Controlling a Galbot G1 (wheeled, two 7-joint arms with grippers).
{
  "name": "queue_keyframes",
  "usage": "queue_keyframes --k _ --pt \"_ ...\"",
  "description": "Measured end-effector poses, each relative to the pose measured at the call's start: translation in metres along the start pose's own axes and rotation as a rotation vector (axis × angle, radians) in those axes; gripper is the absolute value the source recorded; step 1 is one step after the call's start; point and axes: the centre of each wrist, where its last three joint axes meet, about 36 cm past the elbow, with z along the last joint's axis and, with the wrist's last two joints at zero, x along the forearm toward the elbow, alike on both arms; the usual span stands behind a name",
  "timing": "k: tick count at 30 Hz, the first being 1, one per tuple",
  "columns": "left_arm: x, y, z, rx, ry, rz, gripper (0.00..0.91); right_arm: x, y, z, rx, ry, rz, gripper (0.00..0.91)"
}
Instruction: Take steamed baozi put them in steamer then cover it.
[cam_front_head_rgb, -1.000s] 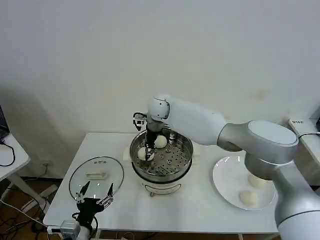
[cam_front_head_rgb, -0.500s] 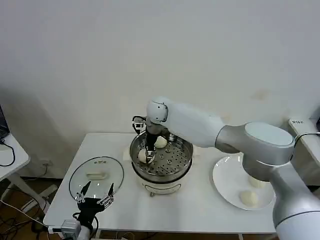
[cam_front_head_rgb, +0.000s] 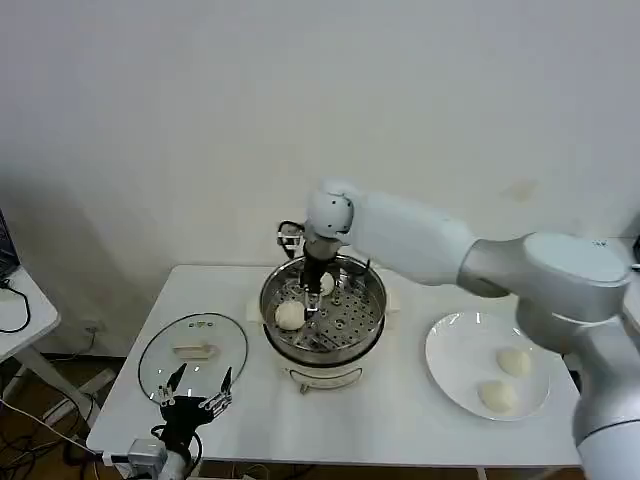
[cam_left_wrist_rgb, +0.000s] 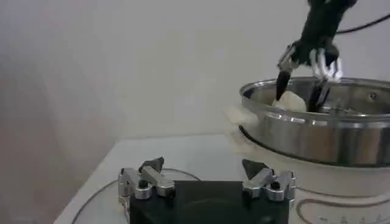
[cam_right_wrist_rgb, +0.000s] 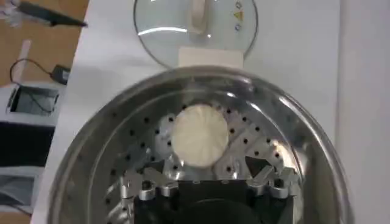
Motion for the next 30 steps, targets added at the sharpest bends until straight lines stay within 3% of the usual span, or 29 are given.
queue_keyframes --k 8,17,30 --pt "0.004 0.006 -0.005 -0.006 -0.003 -0.006 0.907 0.06 0.014 0.065 -0.008 0.011 0.05 0.907" --pt "0.008 0.008 -0.008 -0.004 -0.008 -0.009 0.907 0.088 0.052 0.146 -0.025 0.077 0.06 0.907" --pt "0.013 0.0 -0.003 -0.006 0.013 0.0 0.907 0.061 0.118 0.248 -0.048 0.187 0.032 0.907"
